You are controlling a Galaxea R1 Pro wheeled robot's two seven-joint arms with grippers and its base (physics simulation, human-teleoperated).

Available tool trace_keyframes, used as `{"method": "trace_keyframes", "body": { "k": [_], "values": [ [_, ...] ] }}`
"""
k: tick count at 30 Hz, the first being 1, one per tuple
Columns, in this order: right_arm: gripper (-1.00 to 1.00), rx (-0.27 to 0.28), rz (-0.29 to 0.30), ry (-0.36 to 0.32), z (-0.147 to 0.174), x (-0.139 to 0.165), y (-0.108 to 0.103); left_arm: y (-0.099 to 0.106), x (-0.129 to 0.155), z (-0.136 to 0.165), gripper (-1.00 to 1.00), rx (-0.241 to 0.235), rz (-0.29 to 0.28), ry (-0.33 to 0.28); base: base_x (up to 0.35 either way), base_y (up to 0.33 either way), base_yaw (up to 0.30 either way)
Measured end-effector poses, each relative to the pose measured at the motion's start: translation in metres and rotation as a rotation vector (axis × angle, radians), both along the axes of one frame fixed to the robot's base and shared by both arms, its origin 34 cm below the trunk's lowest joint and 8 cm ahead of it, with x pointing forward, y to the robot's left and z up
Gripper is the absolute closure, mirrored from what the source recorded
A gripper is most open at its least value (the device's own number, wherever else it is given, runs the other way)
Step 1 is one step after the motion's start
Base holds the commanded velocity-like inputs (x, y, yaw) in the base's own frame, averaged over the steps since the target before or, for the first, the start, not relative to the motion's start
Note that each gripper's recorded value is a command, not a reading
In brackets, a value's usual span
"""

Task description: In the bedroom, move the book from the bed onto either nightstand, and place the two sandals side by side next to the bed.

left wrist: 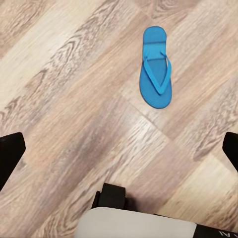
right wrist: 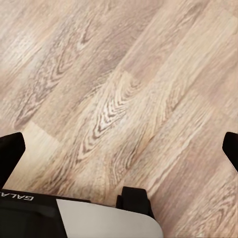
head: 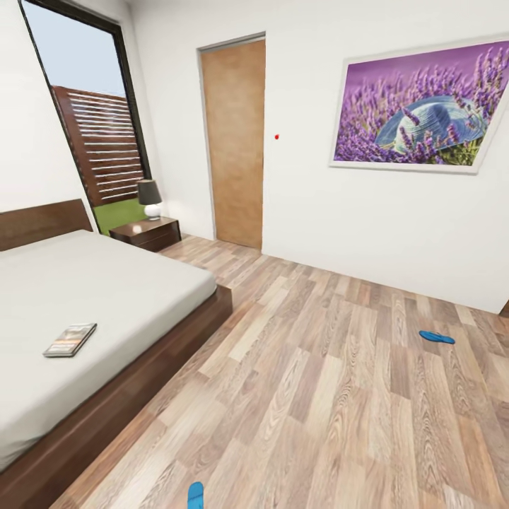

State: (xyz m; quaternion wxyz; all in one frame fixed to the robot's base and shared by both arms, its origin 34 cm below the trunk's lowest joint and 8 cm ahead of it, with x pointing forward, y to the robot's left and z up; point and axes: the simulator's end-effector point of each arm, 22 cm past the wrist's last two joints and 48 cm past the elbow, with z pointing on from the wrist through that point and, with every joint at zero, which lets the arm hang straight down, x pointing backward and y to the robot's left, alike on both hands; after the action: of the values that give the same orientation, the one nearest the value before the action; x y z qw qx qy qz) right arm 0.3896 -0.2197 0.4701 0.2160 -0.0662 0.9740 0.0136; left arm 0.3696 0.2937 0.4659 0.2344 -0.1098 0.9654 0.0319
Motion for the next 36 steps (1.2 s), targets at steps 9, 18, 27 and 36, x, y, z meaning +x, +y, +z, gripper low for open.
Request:
{"method": "trace_keyframes", "body": {
  "k": [9, 18, 27, 36],
  "values": [
    [-1.0, -0.002, 0.0, 0.0, 0.0001, 0.0, -0.0009, 0.0, 0.0, 0.0001, -1.0, 0.0, 0.0, 0.0, 0.219, -0.029, 0.025],
    [-1.0, -0.002, 0.0, 0.002, -0.0006, -0.0008, -0.0006, 0.0, -0.0007, -0.0004, -1.0, 0.0, -0.001, 0.002, 0.212, -0.118, 0.08],
    [-1.0, -0.001, 0.001, 0.004, -0.0011, -0.0014, -0.0006, 0.0, -0.0012, -0.0009, -1.0, 0.0, -0.001, 0.004, 0.105, -0.072, 0.046],
    [-1.0, -0.001, 0.001, 0.005, -0.0013, -0.0019, 0.0, 0.0, -0.0014, -0.001, -1.0, 0.0, 0.0, 0.004, 0.019, -0.026, 0.136]
  ]
}}
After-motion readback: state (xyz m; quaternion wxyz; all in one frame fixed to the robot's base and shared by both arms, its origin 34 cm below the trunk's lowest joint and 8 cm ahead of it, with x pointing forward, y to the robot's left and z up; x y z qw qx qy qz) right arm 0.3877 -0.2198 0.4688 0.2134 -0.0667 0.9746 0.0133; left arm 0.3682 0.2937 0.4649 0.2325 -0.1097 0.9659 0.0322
